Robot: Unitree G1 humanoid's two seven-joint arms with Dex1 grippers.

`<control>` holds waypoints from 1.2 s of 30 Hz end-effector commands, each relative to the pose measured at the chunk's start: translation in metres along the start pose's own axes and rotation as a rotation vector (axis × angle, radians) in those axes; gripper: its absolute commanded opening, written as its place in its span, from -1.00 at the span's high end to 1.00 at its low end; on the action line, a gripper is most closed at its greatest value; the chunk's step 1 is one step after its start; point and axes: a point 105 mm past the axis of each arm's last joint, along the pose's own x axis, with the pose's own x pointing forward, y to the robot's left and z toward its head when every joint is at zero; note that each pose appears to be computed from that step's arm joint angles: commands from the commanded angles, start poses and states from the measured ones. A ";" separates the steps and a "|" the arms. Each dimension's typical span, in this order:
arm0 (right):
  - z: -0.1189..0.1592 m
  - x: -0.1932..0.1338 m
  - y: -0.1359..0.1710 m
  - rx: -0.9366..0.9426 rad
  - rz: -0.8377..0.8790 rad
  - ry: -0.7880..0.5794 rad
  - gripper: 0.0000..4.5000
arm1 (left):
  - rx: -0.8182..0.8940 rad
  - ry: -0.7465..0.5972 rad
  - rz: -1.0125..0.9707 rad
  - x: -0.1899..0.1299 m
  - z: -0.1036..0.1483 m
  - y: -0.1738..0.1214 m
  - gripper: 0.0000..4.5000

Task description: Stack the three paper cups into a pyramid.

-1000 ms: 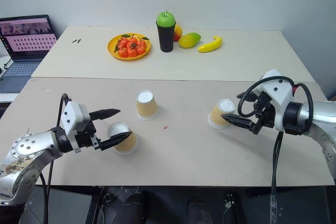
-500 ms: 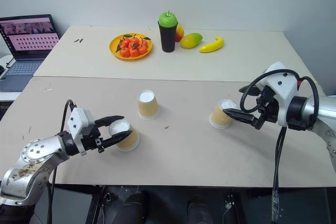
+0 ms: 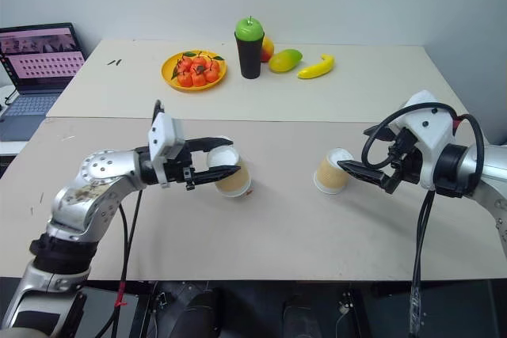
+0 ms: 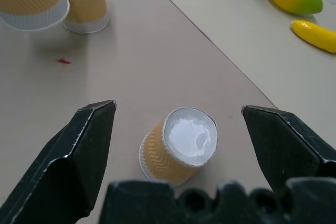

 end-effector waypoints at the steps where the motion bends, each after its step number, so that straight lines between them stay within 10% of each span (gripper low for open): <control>1: 0.009 -0.009 0.000 -0.021 -0.054 -0.032 -1.00 | 0.011 -0.018 -0.086 0.014 0.009 -0.002 -0.17; 28: 0.015 -0.018 0.007 -0.004 -0.140 -0.050 -1.00 | 0.068 0.056 -0.208 0.086 -0.025 -0.010 -0.17; 32: 0.015 -0.018 0.006 -0.006 -0.140 -0.048 -1.00 | 0.055 0.044 -0.198 0.086 -0.024 -0.010 -0.89; 36: 0.014 -0.017 0.006 -0.005 -0.134 -0.047 -1.00 | 0.053 0.025 -0.185 0.086 -0.019 -0.008 -0.96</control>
